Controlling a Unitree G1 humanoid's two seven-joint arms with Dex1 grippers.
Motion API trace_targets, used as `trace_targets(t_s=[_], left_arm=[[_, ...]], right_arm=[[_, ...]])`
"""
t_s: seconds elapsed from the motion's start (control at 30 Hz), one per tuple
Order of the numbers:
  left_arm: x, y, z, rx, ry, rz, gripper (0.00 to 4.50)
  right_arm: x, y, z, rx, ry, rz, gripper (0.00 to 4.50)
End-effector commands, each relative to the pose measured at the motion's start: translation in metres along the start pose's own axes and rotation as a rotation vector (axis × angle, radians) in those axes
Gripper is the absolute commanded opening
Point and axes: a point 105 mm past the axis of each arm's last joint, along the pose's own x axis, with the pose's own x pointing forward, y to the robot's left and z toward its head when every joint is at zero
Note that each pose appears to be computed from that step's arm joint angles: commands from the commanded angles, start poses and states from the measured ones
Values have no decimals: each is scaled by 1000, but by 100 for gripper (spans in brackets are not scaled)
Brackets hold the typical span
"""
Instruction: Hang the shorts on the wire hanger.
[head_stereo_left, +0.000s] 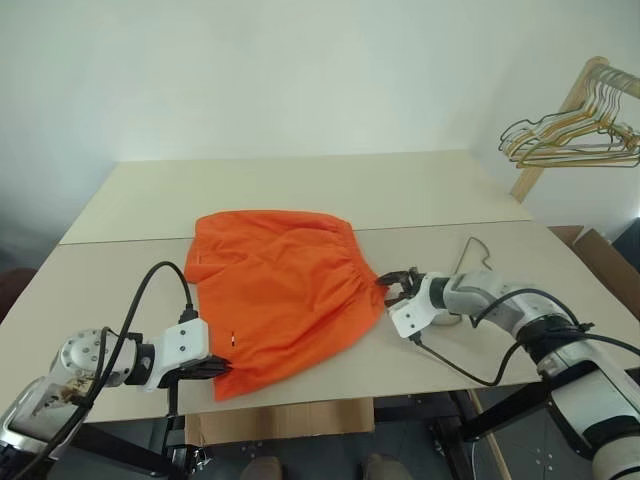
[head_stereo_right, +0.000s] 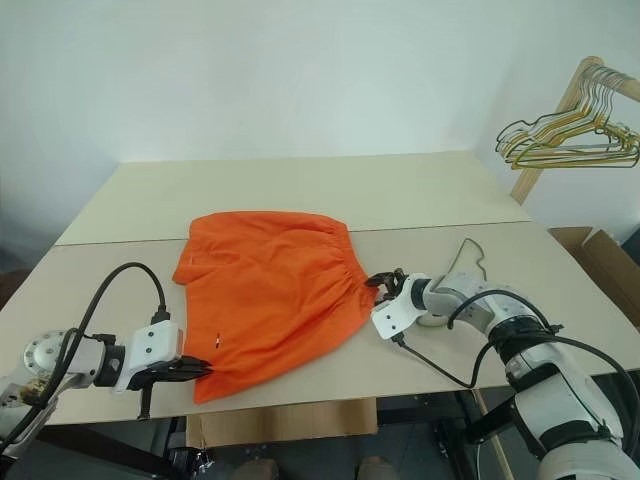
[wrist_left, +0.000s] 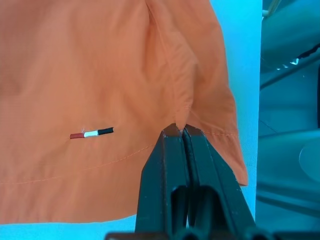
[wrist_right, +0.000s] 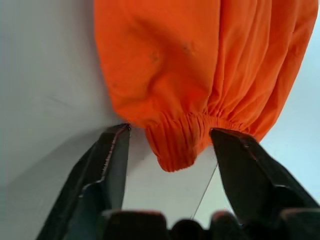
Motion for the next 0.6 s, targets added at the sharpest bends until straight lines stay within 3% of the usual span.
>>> trace_targets(t_s=[0.03, 0.2, 0.37, 0.6], left_arm=[[-5, 6, 7, 40, -12, 30, 0], [-8, 9, 4, 36, -3, 40, 0], [-19, 16, -5, 35, 30, 71, 0], [-38, 17, -20, 48, 103, 68, 0]], right_arm=[[-2, -18, 1, -33, -16, -50, 181], [-4, -17, 4, -23, -29, -48, 4], [-12, -16, 13, 1, -53, -58, 4], [-29, 4, 47, 42, -106, 14, 4]])
